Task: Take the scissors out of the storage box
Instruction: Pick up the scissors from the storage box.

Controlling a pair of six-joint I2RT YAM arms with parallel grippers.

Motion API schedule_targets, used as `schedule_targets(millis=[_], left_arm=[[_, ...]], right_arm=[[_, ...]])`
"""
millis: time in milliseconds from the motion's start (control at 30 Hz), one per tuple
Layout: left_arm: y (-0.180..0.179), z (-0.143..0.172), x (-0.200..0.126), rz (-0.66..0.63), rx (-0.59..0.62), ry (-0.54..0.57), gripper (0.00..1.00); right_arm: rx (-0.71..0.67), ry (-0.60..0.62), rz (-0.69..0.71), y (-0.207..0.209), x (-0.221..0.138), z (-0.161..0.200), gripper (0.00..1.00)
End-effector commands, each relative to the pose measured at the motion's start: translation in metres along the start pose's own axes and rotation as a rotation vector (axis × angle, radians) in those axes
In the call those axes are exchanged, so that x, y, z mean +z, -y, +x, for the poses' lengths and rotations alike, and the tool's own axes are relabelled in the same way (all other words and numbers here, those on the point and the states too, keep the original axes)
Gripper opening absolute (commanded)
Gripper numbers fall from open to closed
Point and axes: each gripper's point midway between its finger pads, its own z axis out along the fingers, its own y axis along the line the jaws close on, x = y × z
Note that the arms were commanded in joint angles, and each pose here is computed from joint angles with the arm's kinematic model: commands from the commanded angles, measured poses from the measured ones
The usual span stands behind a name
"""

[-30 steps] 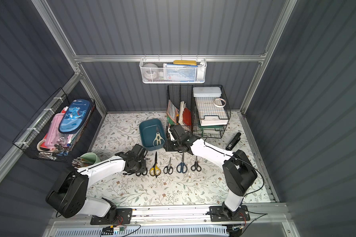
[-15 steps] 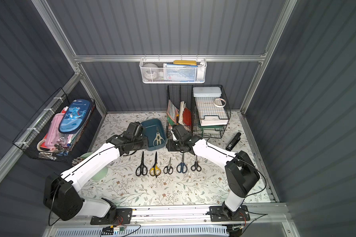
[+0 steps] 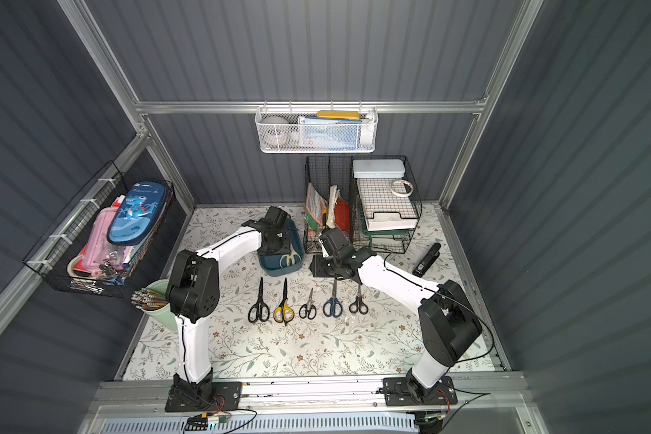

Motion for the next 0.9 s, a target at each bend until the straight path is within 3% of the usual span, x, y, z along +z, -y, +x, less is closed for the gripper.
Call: schedule_targets(millis=[0,467,700,867], left_arm=[[0.003,-0.007,-0.001,0.032,0.039,-0.006,0.39],[-0.001,0.031,0.025,0.053,0.113,-0.155,0.36],[-0.012,0.043,0.054,0.029,0.077,-0.211,0.35],[-0.021,0.047,0.076,0.013,0.053,-0.243,0.28]], right_arm=[[-0.004,-0.013,0.021,0.008,-0.001,0.004,0.43],[0.003,-0.05,-0.017,0.001,0.016,0.007,0.43],[0.007,-0.061,-0.038,-0.003,0.019,0.007,0.43],[0.007,-0.06,-0.05,-0.005,0.019,0.006,0.43]])
